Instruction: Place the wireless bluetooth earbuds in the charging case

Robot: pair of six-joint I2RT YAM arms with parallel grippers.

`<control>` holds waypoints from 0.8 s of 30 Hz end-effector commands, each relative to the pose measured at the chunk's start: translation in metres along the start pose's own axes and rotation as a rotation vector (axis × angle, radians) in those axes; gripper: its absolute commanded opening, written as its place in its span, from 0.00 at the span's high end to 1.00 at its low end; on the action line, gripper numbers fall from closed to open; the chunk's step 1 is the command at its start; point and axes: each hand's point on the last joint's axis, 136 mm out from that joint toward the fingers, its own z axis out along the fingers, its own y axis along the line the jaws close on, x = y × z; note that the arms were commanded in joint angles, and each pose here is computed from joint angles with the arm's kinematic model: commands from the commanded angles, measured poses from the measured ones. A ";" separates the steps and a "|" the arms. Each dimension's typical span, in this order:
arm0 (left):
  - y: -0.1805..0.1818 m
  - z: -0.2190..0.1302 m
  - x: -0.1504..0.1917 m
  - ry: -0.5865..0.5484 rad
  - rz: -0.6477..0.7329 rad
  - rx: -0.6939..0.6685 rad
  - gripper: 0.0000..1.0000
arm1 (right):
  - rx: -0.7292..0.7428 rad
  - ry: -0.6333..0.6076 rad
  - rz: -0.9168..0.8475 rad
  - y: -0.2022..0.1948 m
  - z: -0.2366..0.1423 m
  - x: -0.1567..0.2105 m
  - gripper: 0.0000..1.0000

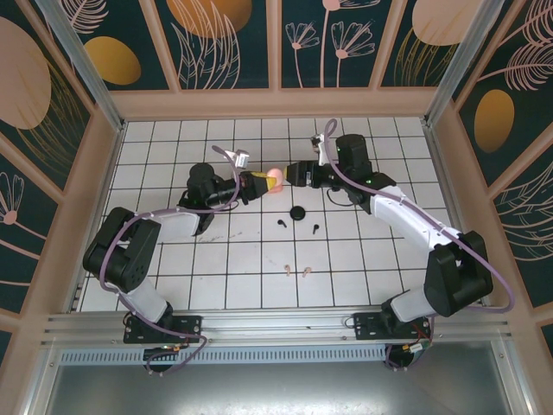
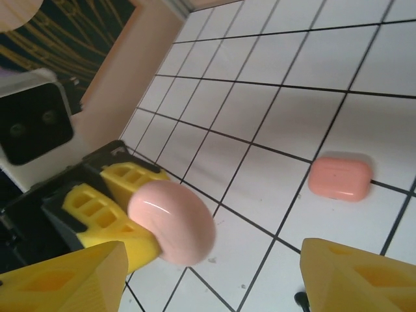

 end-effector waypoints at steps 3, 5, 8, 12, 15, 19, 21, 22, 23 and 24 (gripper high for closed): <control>-0.015 0.000 -0.002 0.071 0.041 0.058 1.00 | -0.118 -0.003 -0.108 0.023 -0.002 -0.004 0.31; -0.017 0.001 -0.004 0.073 0.044 0.060 1.00 | -0.135 0.008 -0.102 0.023 0.001 -0.001 0.33; -0.018 0.001 -0.007 0.070 0.046 0.063 1.00 | -0.141 0.019 -0.096 0.022 0.005 0.002 0.35; -0.019 0.003 -0.010 0.069 0.046 0.072 1.00 | -0.145 0.042 -0.083 0.018 0.012 0.009 0.39; -0.021 0.004 -0.013 0.070 0.049 0.085 1.00 | -0.136 0.054 -0.074 0.013 0.016 0.013 0.42; -0.026 0.004 -0.015 0.072 0.056 0.105 1.00 | -0.100 0.056 -0.056 0.000 0.023 0.014 0.46; -0.028 0.003 -0.015 0.072 0.059 0.108 1.00 | -0.069 0.051 -0.037 -0.011 0.026 0.013 0.49; -0.030 0.003 -0.016 0.071 0.064 0.114 1.00 | -0.051 0.049 -0.025 -0.018 0.027 0.012 0.51; -0.032 0.002 -0.016 0.070 0.067 0.117 1.00 | -0.035 0.044 -0.010 -0.025 0.027 0.012 0.53; -0.033 0.001 -0.016 0.070 0.068 0.120 1.00 | -0.024 0.038 0.002 -0.032 0.027 0.011 0.54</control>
